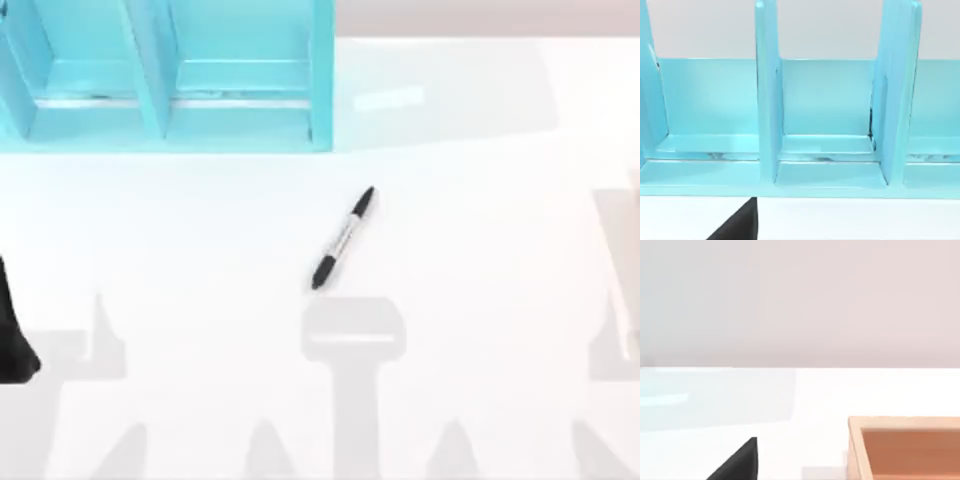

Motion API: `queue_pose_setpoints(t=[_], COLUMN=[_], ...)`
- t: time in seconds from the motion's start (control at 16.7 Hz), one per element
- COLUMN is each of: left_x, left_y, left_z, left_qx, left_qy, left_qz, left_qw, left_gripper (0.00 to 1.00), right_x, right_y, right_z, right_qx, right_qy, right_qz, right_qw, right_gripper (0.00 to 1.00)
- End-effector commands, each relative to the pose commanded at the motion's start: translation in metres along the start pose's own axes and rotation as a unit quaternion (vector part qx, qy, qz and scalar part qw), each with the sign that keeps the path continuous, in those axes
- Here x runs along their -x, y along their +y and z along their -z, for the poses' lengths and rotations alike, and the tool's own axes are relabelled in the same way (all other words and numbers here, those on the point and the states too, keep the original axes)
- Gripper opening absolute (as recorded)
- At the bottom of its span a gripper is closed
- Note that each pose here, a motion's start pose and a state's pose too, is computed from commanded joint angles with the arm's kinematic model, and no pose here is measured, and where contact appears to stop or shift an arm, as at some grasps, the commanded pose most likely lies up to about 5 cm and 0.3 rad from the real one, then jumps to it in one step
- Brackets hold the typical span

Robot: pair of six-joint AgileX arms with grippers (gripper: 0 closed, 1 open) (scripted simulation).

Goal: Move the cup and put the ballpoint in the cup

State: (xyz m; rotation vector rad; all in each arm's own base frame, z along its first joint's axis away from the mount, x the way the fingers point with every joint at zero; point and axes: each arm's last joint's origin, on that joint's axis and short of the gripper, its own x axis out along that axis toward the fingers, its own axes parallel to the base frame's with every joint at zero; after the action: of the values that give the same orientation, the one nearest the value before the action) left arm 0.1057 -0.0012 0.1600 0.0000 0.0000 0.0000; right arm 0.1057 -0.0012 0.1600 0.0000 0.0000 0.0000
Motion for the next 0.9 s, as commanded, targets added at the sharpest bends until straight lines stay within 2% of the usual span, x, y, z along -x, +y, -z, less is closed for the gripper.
queue_pose_setpoints(t=[0.24, 0.54, 0.72, 0.9], left_x=[0.0, 0.0, 0.0, 0.0], left_y=[0.0, 0.0, 0.0, 0.0], left_z=[0.0, 0.0, 0.0, 0.0], left_qx=[0.0, 0.0, 0.0, 0.0], left_qy=[0.0, 0.0, 0.0, 0.0], left_qz=[0.0, 0.0, 0.0, 0.0], left_qw=[1.0, 1.0, 1.0, 1.0], left_gripper=[1.0, 1.0, 1.0, 1.0], right_x=[0.0, -0.008, -0.031, -0.071], right_y=[-0.001, -0.01, -0.021, -0.041], right_z=[-0.005, -0.049, -0.085, -0.113], right_qx=[0.005, 0.037, 0.056, 0.064], right_qy=[0.014, 0.128, 0.242, 0.369], right_qz=[0.006, 0.041, 0.061, 0.07], right_qw=[1.0, 0.99, 0.967, 0.925], right_gripper=[1.0, 1.0, 1.0, 1.0])
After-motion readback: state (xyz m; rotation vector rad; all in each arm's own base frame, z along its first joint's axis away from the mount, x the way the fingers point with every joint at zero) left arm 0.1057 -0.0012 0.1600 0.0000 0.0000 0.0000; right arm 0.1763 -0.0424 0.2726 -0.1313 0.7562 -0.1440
